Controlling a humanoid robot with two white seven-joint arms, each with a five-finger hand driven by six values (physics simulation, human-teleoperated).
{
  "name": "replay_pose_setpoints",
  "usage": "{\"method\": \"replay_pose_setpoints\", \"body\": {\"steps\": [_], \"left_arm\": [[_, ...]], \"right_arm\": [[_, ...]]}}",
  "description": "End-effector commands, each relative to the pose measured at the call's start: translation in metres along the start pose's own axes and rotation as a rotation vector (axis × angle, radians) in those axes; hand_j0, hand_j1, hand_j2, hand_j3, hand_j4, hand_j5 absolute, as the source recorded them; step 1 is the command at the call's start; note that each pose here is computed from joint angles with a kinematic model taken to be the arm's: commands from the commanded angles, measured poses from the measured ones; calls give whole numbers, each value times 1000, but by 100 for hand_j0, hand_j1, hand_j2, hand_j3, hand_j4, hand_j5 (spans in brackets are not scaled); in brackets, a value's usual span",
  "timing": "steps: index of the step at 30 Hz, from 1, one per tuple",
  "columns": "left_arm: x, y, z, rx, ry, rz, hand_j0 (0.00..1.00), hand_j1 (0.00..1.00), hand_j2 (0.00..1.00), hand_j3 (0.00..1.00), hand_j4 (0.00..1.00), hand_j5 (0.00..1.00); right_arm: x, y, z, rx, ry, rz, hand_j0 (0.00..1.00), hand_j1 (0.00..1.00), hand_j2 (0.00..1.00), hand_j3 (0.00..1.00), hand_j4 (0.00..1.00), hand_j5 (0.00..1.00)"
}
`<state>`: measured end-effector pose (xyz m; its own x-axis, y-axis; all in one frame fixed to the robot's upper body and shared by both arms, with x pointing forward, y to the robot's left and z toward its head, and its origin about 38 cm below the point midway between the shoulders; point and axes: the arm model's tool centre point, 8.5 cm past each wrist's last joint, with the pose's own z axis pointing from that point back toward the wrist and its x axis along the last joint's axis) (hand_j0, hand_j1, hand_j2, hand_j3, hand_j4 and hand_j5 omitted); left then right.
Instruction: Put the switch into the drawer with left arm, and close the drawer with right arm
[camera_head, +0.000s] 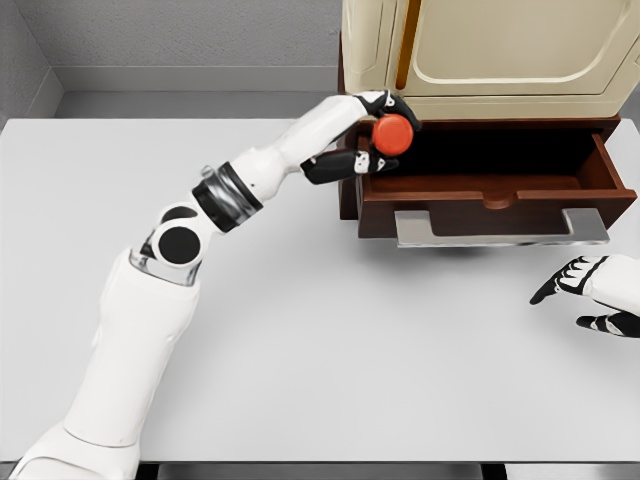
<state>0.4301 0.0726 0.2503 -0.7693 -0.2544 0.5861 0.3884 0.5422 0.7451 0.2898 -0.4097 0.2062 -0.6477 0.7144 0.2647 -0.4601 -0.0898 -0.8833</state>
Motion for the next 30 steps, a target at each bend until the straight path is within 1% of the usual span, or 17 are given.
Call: {"method": "replay_pose_setpoints", "body": {"steps": [1, 3, 5, 8, 9, 10, 11, 13, 15, 17, 19, 25, 30], "left_arm": [[2, -10, -5, -34, 11, -37, 40, 40, 40, 40, 40, 40], [1, -9, -8, -50, 27, -87, 40, 40, 40, 40, 40, 40], [2, -14, -10, -76, 38, -125, 40, 40, 40, 40, 40, 40], [6, -17, -16, -97, 27, -150, 40, 40, 40, 40, 40, 40], [5, -16, -17, -106, 38, -181, 40, 40, 40, 40, 40, 40], [7, -18, -19, -118, 36, -195, 40, 40, 40, 40, 40, 40], [9, -17, -21, -118, 30, -202, 40, 40, 40, 40, 40, 40], [9, -15, -23, -128, 43, -246, 40, 40, 40, 40, 40, 40], [12, -18, -27, -145, 34, -261, 40, 40, 40, 40, 40, 40], [16, -17, -32, -151, 21, -276, 40, 40, 40, 40, 40, 40], [15, -19, -33, -170, 39, -325, 40, 40, 40, 40, 40, 40], [19, -15, -39, -176, 31, -359, 40, 40, 40, 40, 40, 40], [22, -9, -43, -177, 33, -403, 40, 40, 40, 40, 40, 40]], "right_arm": [[0, -1, 0, -2, 0, -5, 70, 70, 70, 70, 70, 70], [-1, -6, 2, -13, 6, 4, 70, 70, 70, 70, 70, 70], [-1, -6, 2, -11, 6, 5, 70, 70, 70, 70, 70, 70], [-1, -7, 3, -11, 7, 7, 70, 70, 70, 70, 70, 70], [-1, -7, 3, -12, 7, 8, 70, 70, 70, 70, 70, 70], [-1, -8, 3, -13, 8, 9, 70, 70, 70, 70, 70, 70], [-1, -7, 3, -12, 7, 8, 70, 70, 70, 70, 70, 70], [-1, -8, 3, -13, 8, 9, 70, 70, 70, 70, 70, 70], [-1, -8, 3, -13, 8, 9, 70, 70, 70, 70, 70, 70], [-1, -7, 3, -12, 7, 8, 70, 70, 70, 70, 70, 70], [-1, -8, 3, -13, 8, 9, 70, 70, 70, 70, 70, 70], [-1, -8, 3, -14, 8, 8, 66, 66, 66, 66, 66, 66], [-2, -8, 3, -12, 8, 10, 66, 66, 66, 66, 66, 66]]}}
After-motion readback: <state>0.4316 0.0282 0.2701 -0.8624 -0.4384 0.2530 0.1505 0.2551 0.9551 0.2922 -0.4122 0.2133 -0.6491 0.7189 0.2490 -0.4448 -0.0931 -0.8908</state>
